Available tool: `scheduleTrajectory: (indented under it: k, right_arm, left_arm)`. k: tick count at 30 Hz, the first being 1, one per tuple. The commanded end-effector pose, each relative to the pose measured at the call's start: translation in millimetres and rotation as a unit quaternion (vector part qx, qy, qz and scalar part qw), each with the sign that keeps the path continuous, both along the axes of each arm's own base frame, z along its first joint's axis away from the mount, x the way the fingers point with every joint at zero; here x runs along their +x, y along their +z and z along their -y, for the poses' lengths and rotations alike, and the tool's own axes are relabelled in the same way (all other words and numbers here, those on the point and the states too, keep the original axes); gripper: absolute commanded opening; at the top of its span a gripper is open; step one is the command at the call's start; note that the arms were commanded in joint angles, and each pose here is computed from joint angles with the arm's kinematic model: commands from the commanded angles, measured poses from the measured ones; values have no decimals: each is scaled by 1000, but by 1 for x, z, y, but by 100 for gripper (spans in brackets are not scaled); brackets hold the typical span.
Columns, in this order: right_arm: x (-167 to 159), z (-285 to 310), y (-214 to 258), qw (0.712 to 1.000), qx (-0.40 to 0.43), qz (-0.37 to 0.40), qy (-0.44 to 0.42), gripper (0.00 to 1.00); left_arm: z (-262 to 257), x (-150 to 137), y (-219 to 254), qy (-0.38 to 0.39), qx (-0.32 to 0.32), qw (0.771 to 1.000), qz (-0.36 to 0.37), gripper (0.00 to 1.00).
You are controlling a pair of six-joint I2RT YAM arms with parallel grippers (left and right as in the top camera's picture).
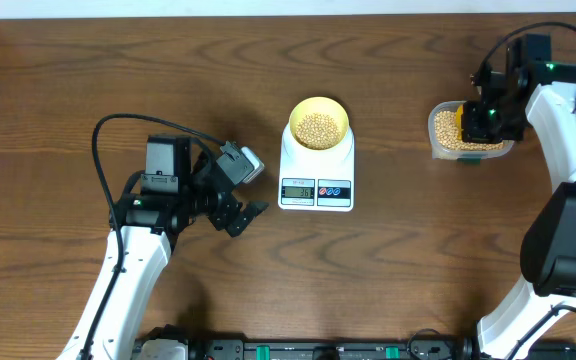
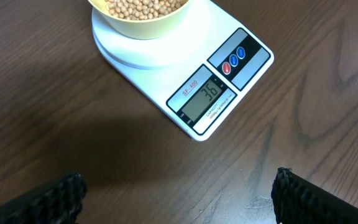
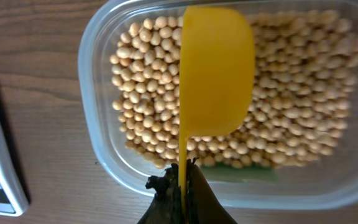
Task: Scoop item into bowl and weigh 50g on scale
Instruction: 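Lower the yellow scoop into the tub and scoop soybeans with right gripper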
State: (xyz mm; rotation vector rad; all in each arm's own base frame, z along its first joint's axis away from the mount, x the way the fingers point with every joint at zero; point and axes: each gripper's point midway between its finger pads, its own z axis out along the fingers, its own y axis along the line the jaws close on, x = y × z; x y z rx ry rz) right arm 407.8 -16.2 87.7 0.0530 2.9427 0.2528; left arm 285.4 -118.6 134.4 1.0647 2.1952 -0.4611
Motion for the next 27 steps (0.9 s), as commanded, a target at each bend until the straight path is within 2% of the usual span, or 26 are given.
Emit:
scheduleTrajectory:
  k: [1,12,21,27]
  right_arm:
    - [-3,-17,-6,999,46,-2,-3,1]
    - [-5,-26,-5,994,105,-2,-8,1]
    - [-7,19,1,987,142,9,-72,1]
    - [-7,40,15,971,214,38,-101,1]
  left_arm:
    - [-2,-2,-4,4,2,1000,-6,98]
    - [-2,-2,-4,4,2,1000,-6,98]
    - [-2,-2,-4,4,3,1000,-5,98]
    - [-2,-2,-4,4,2,1000,-6,98]
